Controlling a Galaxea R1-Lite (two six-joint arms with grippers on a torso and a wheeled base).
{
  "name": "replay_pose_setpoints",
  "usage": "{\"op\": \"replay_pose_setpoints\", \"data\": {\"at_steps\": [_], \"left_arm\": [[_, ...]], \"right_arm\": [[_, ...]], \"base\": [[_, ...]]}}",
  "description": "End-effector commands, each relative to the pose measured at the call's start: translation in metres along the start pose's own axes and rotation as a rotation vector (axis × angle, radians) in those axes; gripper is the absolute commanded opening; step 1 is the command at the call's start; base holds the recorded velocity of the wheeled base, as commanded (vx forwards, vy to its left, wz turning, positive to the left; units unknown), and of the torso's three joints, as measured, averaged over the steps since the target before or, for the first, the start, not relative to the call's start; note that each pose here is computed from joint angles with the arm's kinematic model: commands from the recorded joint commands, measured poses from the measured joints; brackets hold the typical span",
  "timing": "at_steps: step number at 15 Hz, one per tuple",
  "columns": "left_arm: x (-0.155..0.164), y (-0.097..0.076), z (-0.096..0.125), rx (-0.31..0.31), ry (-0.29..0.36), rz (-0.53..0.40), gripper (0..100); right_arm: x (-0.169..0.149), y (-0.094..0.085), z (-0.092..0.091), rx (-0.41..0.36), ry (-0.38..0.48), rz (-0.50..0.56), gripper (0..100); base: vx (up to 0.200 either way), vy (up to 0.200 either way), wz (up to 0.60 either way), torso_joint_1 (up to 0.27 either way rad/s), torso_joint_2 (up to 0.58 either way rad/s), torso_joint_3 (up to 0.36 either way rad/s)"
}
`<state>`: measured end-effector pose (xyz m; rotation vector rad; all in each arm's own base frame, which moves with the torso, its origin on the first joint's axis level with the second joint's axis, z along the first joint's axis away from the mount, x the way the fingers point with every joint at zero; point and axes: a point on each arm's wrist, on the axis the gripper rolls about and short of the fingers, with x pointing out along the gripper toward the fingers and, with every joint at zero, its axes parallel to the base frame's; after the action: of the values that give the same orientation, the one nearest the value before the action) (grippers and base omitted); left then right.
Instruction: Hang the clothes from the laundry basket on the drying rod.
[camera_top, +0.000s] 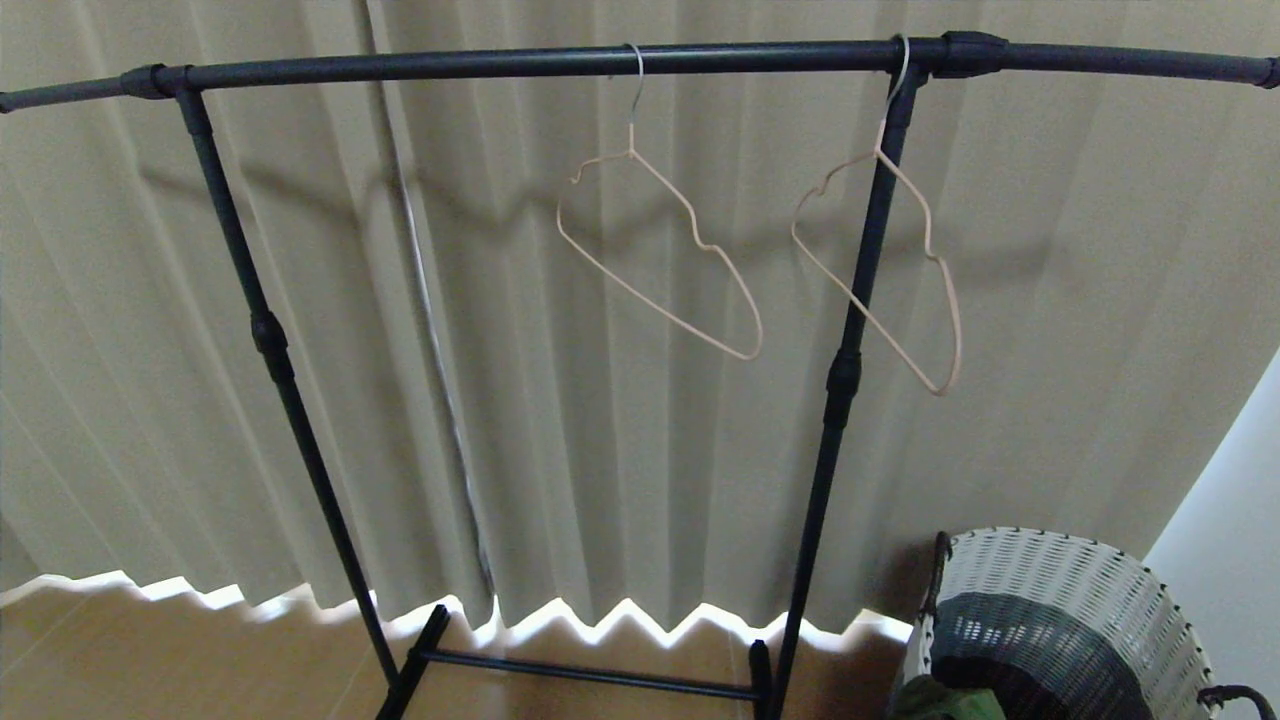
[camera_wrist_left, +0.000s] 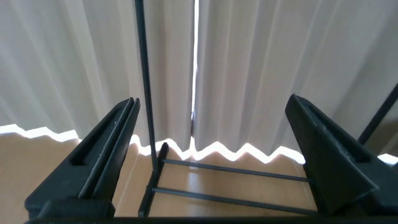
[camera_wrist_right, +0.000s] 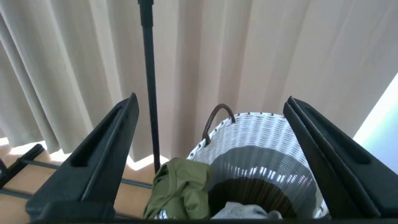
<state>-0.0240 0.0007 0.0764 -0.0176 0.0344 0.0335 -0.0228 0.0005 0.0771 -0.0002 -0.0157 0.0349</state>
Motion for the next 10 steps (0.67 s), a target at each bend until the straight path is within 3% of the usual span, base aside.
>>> {"op": "replay_pose_setpoints", "data": {"at_steps": [1,4,10], "left_arm": [[0.0001,0.0,0.0001,0.0,0.001,0.001,100],[0.0001,0.0,0.0,0.0,0.002,0.001,100],[0.0,0.0,0.0001,0.0,-0.001,-0.001,100]], "right_arm": [[0.0,0.0,0.0001,0.0,-0.001,0.0,100],[0.0,0.0,0.0001,-0.002,-0.001,0.0,100],[0.0,0.0002,-0.0003,-0.026,0.002,0.011,100]], "base": [[-0.2,0.0,0.0,0.012,0.01,-0.002],[-0.2,0.0,0.0,-0.002,0.0,0.002],[0.0,0.0,0.0,0.0,0.0,0.0]]}}
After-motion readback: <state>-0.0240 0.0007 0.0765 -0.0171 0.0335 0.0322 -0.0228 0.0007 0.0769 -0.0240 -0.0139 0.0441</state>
